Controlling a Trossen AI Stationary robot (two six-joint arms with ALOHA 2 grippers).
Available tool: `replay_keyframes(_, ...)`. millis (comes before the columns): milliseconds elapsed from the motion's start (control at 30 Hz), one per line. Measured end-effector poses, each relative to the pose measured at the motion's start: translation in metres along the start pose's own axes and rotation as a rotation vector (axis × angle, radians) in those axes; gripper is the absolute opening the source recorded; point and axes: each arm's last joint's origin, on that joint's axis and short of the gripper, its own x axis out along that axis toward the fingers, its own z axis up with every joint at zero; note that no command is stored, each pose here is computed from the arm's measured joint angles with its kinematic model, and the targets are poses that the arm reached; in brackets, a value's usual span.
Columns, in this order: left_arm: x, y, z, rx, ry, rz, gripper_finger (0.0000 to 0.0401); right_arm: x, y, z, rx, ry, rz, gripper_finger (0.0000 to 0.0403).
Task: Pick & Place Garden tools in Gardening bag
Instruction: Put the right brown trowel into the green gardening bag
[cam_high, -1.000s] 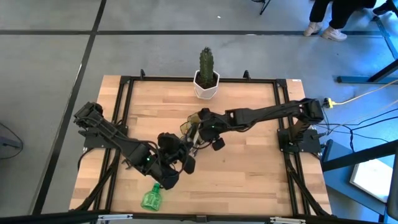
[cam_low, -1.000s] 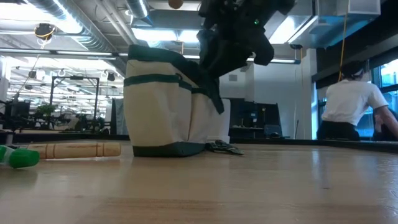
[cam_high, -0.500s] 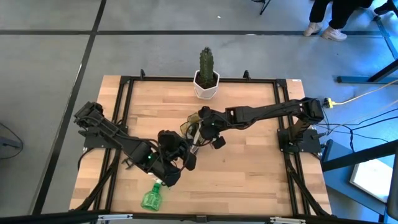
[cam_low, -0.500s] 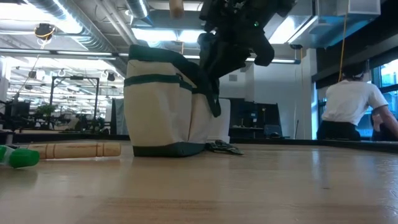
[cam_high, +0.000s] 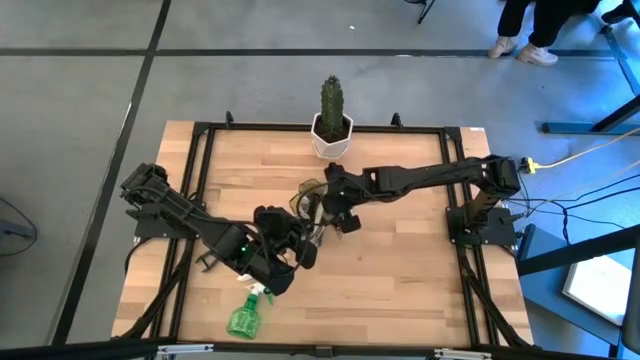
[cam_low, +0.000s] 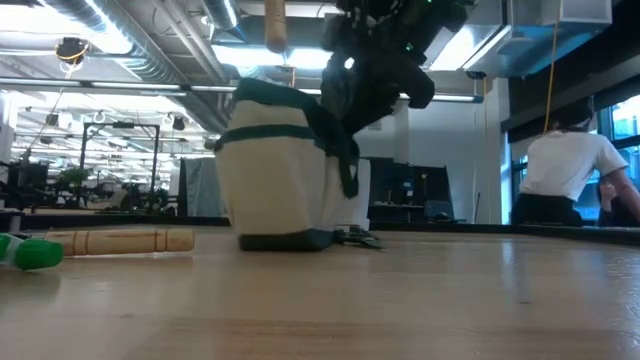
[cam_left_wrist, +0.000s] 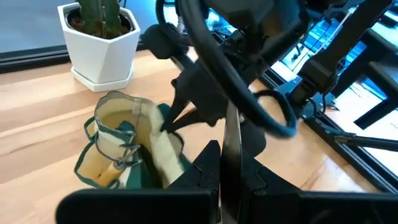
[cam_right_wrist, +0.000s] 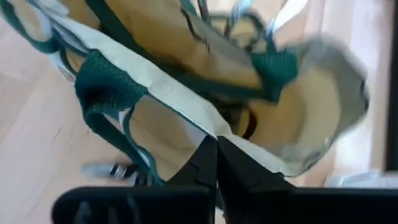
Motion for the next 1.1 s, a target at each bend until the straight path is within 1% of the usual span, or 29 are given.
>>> replay_keyframes(100,0.001,0.001,-0.001,0.009,-0.01,0.012,0.0002,0.0,0.0,-0.005,0.056,0.046,0.017,0.0003)
replay_keyframes(233,0.001,0.002,-0.001,0.009,-0.017,0.022,0.0002,0.0,0.004,-0.005,0.131,0.056,0.024,0.0002)
replay_keyframes(400,0.001,0.002,-0.001,0.005,-0.056,0.028,0.0002,-0.002,0.024,0.002,0.218,0.059,0.054,0.0001)
replay_keyframes(533,0.007,0.0,-0.007,0.012,-0.066,0.045,0.0002,-0.007,0.043,0.01,0.242,0.062,0.087,0.0001)
replay_keyframes(600,0.011,-0.002,-0.011,0.012,-0.063,0.053,0.0002,-0.012,0.048,0.017,0.259,0.056,0.096,0.0001)
replay_keyframes(733,0.017,-0.007,-0.022,-0.005,-0.093,0.054,0.0002,-0.026,0.047,0.031,0.304,0.039,0.116,0.0001)
replay_keyframes(833,0.019,-0.009,-0.024,0.004,-0.095,0.051,0.0002,-0.038,0.043,0.043,0.337,0.009,0.159,0.0)
replay_keyframes(967,0.02,-0.01,-0.027,0.019,-0.09,0.055,0.0002,-0.049,0.039,0.052,0.33,-0.008,0.159,0.0)
replay_keyframes(1100,0.017,-0.01,-0.025,0.025,-0.095,0.048,0.0002,-0.05,0.038,0.051,0.314,0.003,0.159,0.0)
